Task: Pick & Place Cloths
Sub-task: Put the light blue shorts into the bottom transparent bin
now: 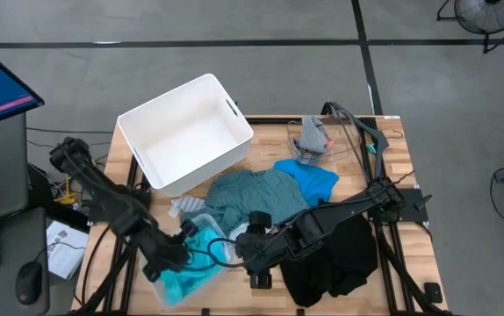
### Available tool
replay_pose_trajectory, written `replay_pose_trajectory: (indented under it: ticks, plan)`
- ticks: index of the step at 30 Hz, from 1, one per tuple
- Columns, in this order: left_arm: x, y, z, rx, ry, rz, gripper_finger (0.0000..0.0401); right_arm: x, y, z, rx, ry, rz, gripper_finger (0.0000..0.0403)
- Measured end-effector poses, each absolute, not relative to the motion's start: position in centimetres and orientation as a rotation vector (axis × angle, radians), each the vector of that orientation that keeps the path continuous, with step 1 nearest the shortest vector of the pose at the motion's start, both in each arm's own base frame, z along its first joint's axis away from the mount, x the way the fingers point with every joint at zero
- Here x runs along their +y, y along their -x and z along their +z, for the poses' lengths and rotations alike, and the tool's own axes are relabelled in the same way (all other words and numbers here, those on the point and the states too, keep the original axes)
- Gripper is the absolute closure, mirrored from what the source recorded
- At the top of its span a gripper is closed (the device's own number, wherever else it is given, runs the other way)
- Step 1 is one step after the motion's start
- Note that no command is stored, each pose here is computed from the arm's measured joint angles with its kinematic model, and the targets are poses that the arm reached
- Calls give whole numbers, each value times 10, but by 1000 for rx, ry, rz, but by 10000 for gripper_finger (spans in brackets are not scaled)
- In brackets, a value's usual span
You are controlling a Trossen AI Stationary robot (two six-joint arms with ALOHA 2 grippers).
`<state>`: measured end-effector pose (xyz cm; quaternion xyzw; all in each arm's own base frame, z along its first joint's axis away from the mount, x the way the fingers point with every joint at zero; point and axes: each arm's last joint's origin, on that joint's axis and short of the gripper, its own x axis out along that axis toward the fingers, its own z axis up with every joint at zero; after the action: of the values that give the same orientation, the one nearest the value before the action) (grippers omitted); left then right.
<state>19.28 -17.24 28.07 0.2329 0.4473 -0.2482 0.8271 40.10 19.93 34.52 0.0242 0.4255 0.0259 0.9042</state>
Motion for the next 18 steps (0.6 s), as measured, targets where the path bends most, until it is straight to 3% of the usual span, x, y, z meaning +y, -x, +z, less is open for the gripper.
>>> replay_pose_trajectory:
  ticks: [10, 15, 18]
  plan:
    - [-190, -218, 227, 1118, -683, -594, 401, 201, -403, 347, 853, -72, 56, 154]
    - [-188, -226, 186, 1268, -624, -628, 401, 204, -402, 348, 845, -85, 60, 154]
    - [-190, -226, 173, 1246, -581, -664, 401, 209, -400, 348, 840, -85, 72, 154]
